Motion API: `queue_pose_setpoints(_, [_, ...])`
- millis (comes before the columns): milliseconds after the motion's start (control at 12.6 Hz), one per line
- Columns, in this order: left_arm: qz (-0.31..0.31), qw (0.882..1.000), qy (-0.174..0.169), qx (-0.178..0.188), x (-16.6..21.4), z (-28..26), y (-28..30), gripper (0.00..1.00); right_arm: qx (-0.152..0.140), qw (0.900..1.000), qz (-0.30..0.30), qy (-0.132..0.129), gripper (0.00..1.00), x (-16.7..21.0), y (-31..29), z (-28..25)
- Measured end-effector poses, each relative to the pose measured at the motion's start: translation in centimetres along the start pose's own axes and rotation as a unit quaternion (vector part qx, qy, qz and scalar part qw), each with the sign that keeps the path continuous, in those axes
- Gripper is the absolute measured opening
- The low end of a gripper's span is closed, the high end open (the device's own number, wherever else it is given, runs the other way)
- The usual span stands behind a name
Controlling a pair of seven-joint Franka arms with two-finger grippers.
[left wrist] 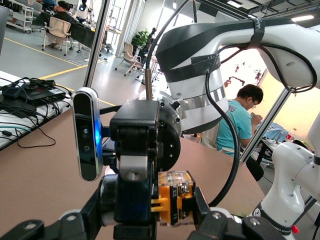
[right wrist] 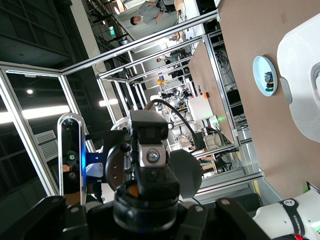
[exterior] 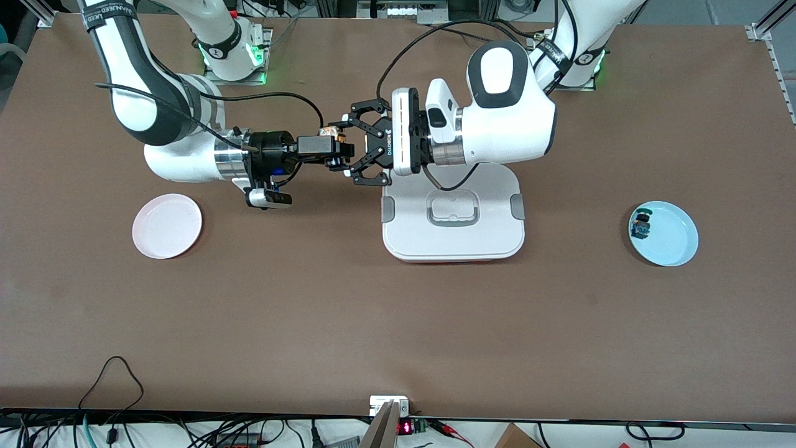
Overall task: Transfer orange switch to right arm and place
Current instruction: 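Grasp the switch with the right gripper from the left gripper, then open the left gripper and withdraw it while the right gripper holds switch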
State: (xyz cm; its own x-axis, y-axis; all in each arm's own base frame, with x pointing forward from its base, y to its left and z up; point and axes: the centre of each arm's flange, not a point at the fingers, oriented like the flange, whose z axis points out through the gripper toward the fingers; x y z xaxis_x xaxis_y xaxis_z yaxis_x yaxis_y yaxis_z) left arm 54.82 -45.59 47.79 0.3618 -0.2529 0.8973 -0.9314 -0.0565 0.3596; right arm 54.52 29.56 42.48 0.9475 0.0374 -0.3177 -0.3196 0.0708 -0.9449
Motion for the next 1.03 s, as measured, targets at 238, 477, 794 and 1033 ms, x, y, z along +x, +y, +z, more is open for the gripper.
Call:
queue_pose_setpoints(238, [0.001,1.0,0.001,0.0,0.1,0.0,0.0,0.72,0.001,1.0,-0.001,0.0,0.0,0.0,-0.2,0.0])
queue_pose_setpoints(477, [-0.001,1.0,0.002,0.002,0.2,-0.1,-0.1,0.78,0.001,1.0,-0.002,0.003,0.0,0.1,-0.3,-0.4])
queue_pose_setpoints(794, [-0.004,1.0,0.004,0.009,0.1,-0.9,-0.8,1.0,0.006,1.0,-0.007,0.021,0.0,0.9,-1.0,-2.5])
queue_pose_setpoints(1033, [-0.013,1.0,0.009,0.015,0.4,-1.9,-1.5,1.0,-0.005,1.0,-0.014,0.025,0.0,1.2,-1.3,-3.4])
